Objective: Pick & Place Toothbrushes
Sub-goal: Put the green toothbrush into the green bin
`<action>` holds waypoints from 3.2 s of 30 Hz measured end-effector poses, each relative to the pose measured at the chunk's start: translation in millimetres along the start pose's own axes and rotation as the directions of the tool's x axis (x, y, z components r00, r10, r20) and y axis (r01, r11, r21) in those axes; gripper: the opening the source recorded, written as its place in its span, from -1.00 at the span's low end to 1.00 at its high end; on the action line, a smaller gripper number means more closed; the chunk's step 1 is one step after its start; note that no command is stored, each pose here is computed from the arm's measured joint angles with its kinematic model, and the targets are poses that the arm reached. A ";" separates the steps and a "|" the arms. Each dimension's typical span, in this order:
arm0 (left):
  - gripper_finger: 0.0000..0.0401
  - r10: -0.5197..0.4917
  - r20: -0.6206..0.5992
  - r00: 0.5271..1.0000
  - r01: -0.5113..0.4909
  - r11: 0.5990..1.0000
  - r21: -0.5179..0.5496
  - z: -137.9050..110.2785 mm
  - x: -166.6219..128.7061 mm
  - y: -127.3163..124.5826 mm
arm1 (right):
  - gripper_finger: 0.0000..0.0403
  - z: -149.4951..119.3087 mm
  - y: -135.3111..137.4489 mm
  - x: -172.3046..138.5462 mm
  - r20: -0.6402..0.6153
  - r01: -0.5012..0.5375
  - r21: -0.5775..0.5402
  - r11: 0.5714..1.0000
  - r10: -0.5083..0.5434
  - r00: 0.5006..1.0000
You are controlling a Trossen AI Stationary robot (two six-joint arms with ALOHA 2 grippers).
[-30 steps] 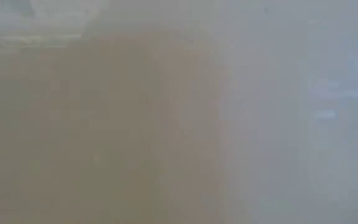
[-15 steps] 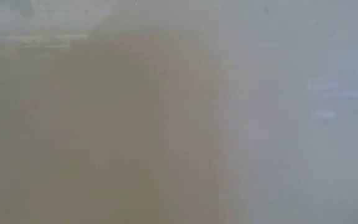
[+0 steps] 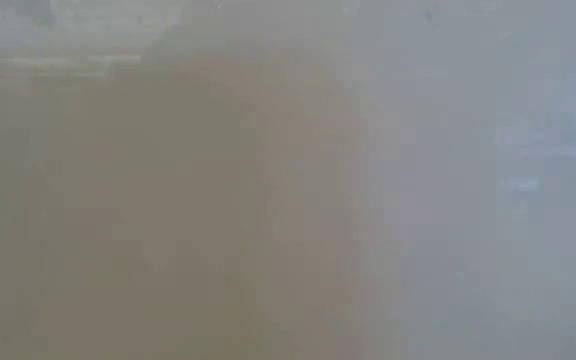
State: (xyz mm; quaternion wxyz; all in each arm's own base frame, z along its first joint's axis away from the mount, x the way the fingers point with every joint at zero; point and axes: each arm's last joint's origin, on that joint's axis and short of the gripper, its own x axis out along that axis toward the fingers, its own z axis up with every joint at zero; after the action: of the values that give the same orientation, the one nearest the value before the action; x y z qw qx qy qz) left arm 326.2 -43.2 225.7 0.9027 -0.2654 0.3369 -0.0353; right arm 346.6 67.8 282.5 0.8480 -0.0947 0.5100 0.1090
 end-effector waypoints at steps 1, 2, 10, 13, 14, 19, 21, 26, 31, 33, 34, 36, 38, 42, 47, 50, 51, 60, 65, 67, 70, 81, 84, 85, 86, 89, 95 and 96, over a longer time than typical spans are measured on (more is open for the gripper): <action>-0.97 0.000 0.000 1.000 0.000 1.000 0.000 0.0 -0.1 0.0 | -0.74 0.0 0.0 0.0 0.000 0.000 0.000 1.000 0.000 1.000; -0.96 0.000 0.000 1.000 0.000 1.000 0.001 0.0 -0.1 0.0 | -0.78 0.0 0.0 0.0 0.000 0.001 0.001 1.000 -0.001 1.000; -0.82 -0.008 0.008 1.000 0.008 0.999 0.039 0.5 -0.5 -1.5 | -0.88 -1.7 0.1 -0.2 -0.017 0.002 0.001 1.000 -0.002 1.000; -0.72 -0.026 0.004 1.000 0.025 0.996 0.080 0.6 -0.9 -2.9 | -0.85 -3.7 0.7 -0.1 -0.038 -0.005 -0.003 1.000 0.005 0.999; -0.69 -0.030 0.005 1.000 0.030 0.995 0.091 0.6 -1.2 -3.7 | -0.85 -3.4 1.1 -0.1 -0.035 -0.006 -0.004 1.000 0.006 0.999; -0.58 -0.067 0.000 0.998 0.066 0.987 0.146 0.9 -6.9 -9.4 | -0.91 -4.5 1.2 -0.3 -0.046 -0.007 -0.012 1.000 0.007 0.999; -0.55 -0.097 0.012 0.995 0.093 0.979 0.182 2.7 -13.8 -14.7 | -0.91 -5.2 0.9 0.9 -0.046 -0.007 -0.011 1.000 0.007 0.999; -0.53 -0.179 0.055 0.982 0.155 0.941 0.302 4.9 -39.1 -34.7 | -0.87 -15.7 3.3 13.1 -0.082 -0.046 -0.028 0.999 0.043 0.996; -0.53 -0.206 0.145 0.968 0.136 0.911 0.389 0.7 -69.8 -46.8 | -0.91 -22.7 6.9 28.3 -0.049 -0.132 -0.028 0.991 0.130 0.990; -0.53 -0.182 0.199 0.963 0.092 0.917 0.389 -3.7 -80.7 -45.4 | -0.91 -23.9 8.8 30.6 -0.046 -0.140 -0.033 0.990 0.139 0.989; -0.53 -0.169 0.225 0.960 0.072 0.920 0.386 -5.9 -85.6 -44.1 | -0.91 -25.1 9.5 31.5 -0.050 -0.141 -0.037 0.989 0.139 0.989; -0.53 -0.161 0.281 0.946 0.044 0.924 0.379 -10.2 -94.1 -41.1 | -0.91 -30.3 10.3 35.0 -0.076 -0.145 -0.041 0.989 0.142 0.987; -0.53 -0.158 0.317 0.935 0.032 0.929 0.369 -15.9 -99.7 -37.0 | -0.90 -35.1 10.9 38.4 -0.098 -0.150 -0.057 0.987 0.144 0.985; -0.53 -0.172 0.383 0.908 0.025 0.933 0.359 -25.8 -106.3 -29.6 | -0.88 -38.2 11.1 40.1 -0.116 -0.161 -0.130 0.978 0.146 0.982; -0.53 -0.177 0.425 0.888 0.025 0.940 0.339 -33.3 -109.3 -23.4 | -0.91 -35.0 10.7 40.2 -0.081 -0.172 -0.230 0.958 0.157 0.984; -0.53 -0.175 0.429 0.886 0.025 0.942 0.334 -34.7 -110.9 -22.3 | -0.91 -34.6 10.2 40.0 -0.070 -0.232 -0.269 0.935 0.221 0.973; -0.53 -0.176 0.430 0.885 0.025 0.942 0.334 -34.6 -111.0 -22.4 | -0.91 -33.7 10.4 40.4 -0.059 -0.247 -0.281 0.927 0.240 0.969; -0.53 -0.177 0.430 0.885 0.025 0.942 0.336 -34.6 -111.0 -22.4 | -0.89 -31.0 8.0 71.2 -0.063 -0.256 -0.284 0.924 0.249 0.966; -0.53 -0.173 0.425 0.889 0.023 0.942 0.334 -38.0 -108.6 -19.7 | -0.91 -35.1 6.4 93.9 -0.116 -0.272 -0.265 0.925 0.250 0.961; -0.53 -0.175 0.428 0.887 0.025 0.942 0.335 -38.6 -108.1 -19.2 | -0.91 -37.1 5.3 98.9 -0.131 -0.277 -0.257 0.926 0.251 0.959; -0.53 -0.174 0.427 0.887 0.024 0.942 0.334 -39.5 -107.5 -18.5 | -0.90 -35.0 3.8 97.4 -0.112 -0.268 -0.255 0.929 0.247 0.963; -0.53 -0.179 0.432 0.884 0.024 0.940 0.340 -39.0 -107.8 -19.0 | -0.91 -27.1 1.9 83.9 -0.027 -0.232 -0.229 0.945 0.233 0.972; -0.53 -0.179 0.432 0.884 0.024 0.940 0.340 -39.0 -107.8 -19.0 | -0.89 -26.9 1.7 86.0 -0.025 -0.232 -0.226 0.946 0.232 0.972; -0.53 -0.179 0.432 0.884 0.025 0.940 0.340 -39.0 -107.9 -19.0 | -0.88 -27.2 1.6 86.5 -0.028 -0.233 -0.226 0.946 0.233 0.972; -0.53 -0.179 0.432 0.884 0.024 0.940 0.340 -39.0 -107.8 -19.0 | -0.87 -27.4 1.7 86.7 -0.029 -0.233 -0.225 0.946 0.233 0.972; -0.53 -0.182 0.430 0.884 0.027 0.940 0.341 -39.1 -107.8 -19.0 | -0.87 -27.1 1.5 86.6 -0.027 -0.233 -0.214 0.949 0.232 0.972; -0.53 -0.182 0.430 0.884 0.027 0.940 0.341 -39.1 -107.8 -19.0 | -0.77 -27.2 -0.6 86.6 -0.024 -0.230 -0.157 0.960 0.230 0.973; -0.53 -0.182 0.430 0.884 0.027 0.940 0.341 -39.1 -107.8 -19.0 | -0.74 -27.1 -0.6 86.6 -0.023 -0.230 -0.155 0.961 0.229 0.973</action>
State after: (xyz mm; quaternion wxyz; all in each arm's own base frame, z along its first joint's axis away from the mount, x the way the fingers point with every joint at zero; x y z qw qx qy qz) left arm 220.8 -51.1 274.2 0.9842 -0.1316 0.0905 -0.0764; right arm 363.4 67.4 193.4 0.8182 -0.1013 0.5096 0.2461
